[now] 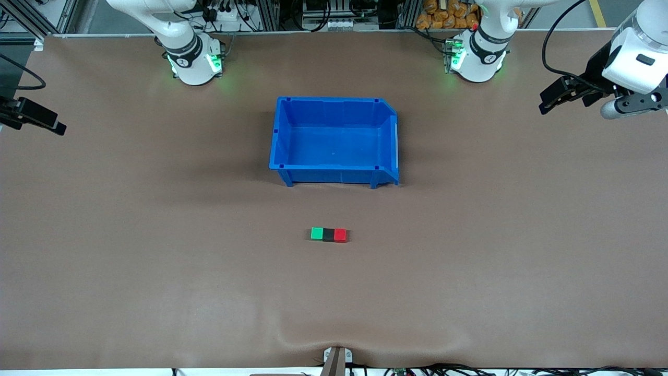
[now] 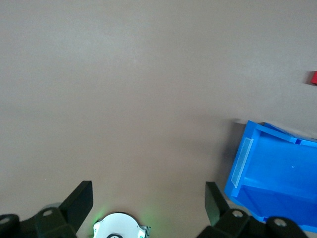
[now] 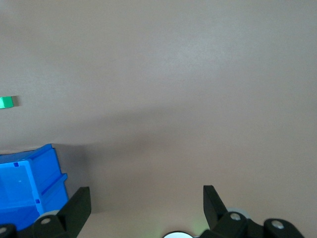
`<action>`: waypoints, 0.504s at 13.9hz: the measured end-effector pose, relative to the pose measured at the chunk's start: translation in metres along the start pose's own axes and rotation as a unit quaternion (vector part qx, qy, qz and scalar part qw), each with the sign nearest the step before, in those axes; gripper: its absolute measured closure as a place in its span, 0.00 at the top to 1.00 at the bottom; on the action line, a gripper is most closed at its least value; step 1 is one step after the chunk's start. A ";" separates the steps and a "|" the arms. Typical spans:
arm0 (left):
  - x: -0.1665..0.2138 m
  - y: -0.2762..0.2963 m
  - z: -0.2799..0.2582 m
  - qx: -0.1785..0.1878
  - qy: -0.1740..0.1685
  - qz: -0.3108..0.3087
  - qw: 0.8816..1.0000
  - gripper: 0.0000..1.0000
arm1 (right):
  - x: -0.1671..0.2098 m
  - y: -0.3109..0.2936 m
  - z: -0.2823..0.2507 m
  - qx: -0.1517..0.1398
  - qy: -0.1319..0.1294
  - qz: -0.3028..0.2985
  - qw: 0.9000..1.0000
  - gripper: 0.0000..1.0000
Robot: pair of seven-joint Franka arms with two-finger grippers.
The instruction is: Attach green and red cubes to black cube
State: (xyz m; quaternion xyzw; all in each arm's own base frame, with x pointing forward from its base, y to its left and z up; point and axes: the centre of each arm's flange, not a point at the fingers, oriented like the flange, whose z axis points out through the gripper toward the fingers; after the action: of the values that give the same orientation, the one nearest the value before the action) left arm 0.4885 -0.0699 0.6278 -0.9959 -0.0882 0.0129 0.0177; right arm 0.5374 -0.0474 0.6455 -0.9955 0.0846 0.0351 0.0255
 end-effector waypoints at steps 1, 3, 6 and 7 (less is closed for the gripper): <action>0.001 0.000 0.001 0.000 -0.001 0.000 1.000 1.00 | 0.000 0.000 0.000 0.000 0.000 0.000 1.000 1.00; 0.002 0.000 0.001 0.000 -0.001 0.000 1.000 1.00 | 0.000 0.000 0.000 0.000 0.000 0.000 1.000 1.00; 0.002 0.000 0.000 0.000 -0.001 0.000 1.000 1.00 | 0.000 0.000 0.000 0.000 0.000 0.000 1.000 1.00; 0.002 0.000 0.000 0.000 -0.001 0.000 1.000 1.00 | 0.000 0.000 0.000 0.000 0.000 0.000 1.000 1.00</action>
State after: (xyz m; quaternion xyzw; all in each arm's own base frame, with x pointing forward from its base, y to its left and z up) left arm 0.4905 -0.0699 0.6277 -0.9959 -0.0880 0.0136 0.0174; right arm 0.5374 -0.0473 0.6455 -0.9955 0.0846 0.0351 0.0255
